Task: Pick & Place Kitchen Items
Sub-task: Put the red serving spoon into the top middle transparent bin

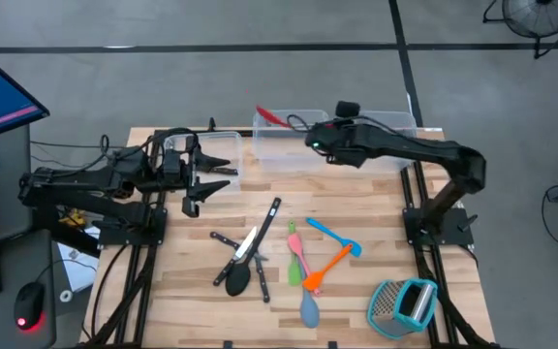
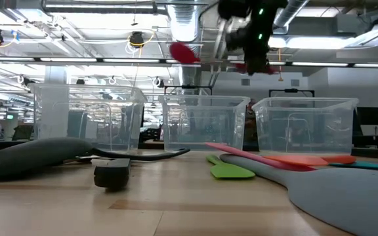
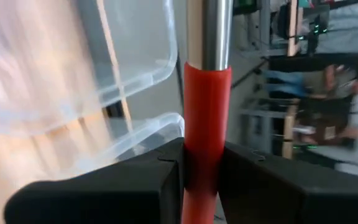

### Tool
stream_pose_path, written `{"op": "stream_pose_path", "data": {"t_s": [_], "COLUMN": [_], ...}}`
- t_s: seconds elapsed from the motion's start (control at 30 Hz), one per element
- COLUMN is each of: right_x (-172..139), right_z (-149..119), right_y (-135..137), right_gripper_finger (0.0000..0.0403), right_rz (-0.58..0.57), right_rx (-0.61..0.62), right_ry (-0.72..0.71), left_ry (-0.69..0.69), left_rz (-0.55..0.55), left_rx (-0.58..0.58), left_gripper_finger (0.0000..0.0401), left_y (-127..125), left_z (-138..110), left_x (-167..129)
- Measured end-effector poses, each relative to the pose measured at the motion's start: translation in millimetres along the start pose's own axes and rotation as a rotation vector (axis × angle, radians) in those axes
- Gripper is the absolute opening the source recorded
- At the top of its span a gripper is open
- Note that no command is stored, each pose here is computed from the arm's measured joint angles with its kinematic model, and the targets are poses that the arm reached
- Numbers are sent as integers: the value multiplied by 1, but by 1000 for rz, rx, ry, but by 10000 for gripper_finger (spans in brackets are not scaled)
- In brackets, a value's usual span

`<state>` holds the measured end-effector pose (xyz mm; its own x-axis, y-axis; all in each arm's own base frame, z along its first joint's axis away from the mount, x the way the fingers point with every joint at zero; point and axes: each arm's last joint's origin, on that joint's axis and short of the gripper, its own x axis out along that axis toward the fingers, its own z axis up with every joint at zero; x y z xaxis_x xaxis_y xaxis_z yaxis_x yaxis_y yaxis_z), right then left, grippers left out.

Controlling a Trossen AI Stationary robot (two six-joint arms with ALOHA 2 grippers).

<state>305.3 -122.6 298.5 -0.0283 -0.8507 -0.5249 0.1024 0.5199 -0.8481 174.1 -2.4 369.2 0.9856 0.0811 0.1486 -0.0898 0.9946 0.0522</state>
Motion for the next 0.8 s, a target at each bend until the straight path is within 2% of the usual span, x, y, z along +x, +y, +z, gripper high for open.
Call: {"op": "stream_pose_path", "data": {"t_s": [0.17, 0.3, 0.6, 0.8], "right_x": [31, 45, 55, 53], "right_z": [9, 11, 10, 12], "right_y": [18, 23, 10, 12], "right_gripper_finger": [50, 50, 50, 50], "right_rz": [-4, -26, -18, 7], "right_rx": [-192, -293, -382, -367], "right_ry": [109, 166, 207, 177], "left_ry": [2, 3, 3, 3], "left_rz": [-1, -1, -4, -4], "left_rx": [0, 0, 0, 0], "left_gripper_finger": [204, 204, 204, 204], "left_y": [0, 0, 0, 0], "left_z": [0, 0, 0, 0], "left_x": [0, 0, 0, 0]}}
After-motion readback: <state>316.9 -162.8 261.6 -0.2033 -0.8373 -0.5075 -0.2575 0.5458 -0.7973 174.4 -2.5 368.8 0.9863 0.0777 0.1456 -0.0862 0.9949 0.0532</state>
